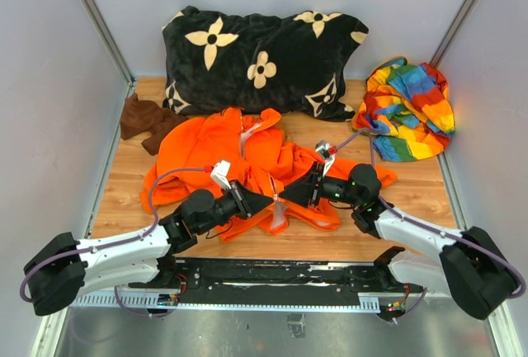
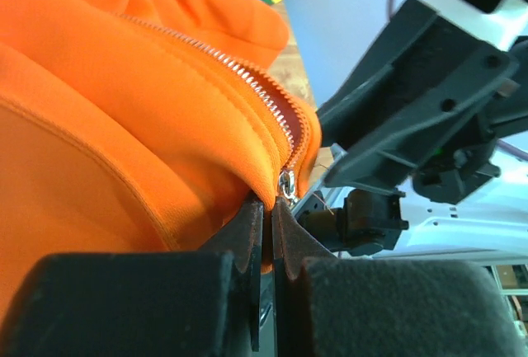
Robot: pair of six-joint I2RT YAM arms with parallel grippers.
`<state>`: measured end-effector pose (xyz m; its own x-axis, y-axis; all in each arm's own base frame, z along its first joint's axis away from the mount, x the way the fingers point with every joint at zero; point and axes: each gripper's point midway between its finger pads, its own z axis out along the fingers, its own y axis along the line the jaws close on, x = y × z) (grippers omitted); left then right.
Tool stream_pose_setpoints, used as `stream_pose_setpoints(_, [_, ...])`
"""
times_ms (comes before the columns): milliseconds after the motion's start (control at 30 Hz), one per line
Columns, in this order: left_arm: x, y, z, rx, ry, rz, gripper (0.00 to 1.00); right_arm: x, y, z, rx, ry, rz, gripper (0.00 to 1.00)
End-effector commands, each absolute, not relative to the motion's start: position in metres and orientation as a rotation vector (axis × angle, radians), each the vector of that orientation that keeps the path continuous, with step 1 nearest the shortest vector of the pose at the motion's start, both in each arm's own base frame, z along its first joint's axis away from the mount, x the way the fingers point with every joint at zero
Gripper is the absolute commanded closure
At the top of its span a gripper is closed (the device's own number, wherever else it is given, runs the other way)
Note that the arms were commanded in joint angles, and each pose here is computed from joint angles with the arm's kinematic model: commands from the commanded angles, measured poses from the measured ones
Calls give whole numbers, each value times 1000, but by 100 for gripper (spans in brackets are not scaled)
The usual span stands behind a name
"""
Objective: Zip up the jacket
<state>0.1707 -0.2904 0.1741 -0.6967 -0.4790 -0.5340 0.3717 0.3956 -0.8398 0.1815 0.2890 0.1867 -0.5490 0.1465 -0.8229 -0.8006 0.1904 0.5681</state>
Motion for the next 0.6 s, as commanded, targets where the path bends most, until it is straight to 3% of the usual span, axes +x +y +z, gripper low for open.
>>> stream_pose_setpoints(0, [169,-298,166,-160,1944,-1446,100,196,276,195,-679,1636,1275,66])
stream_pose_setpoints(200, [167,-307,164,-184,1968,-1501,100,193,247,187,-753,1704,1014,47])
stream_pose_setpoints(567, [168,-309,168,-192,1968,-1511,100,161,241,174,-990,1603,749,28])
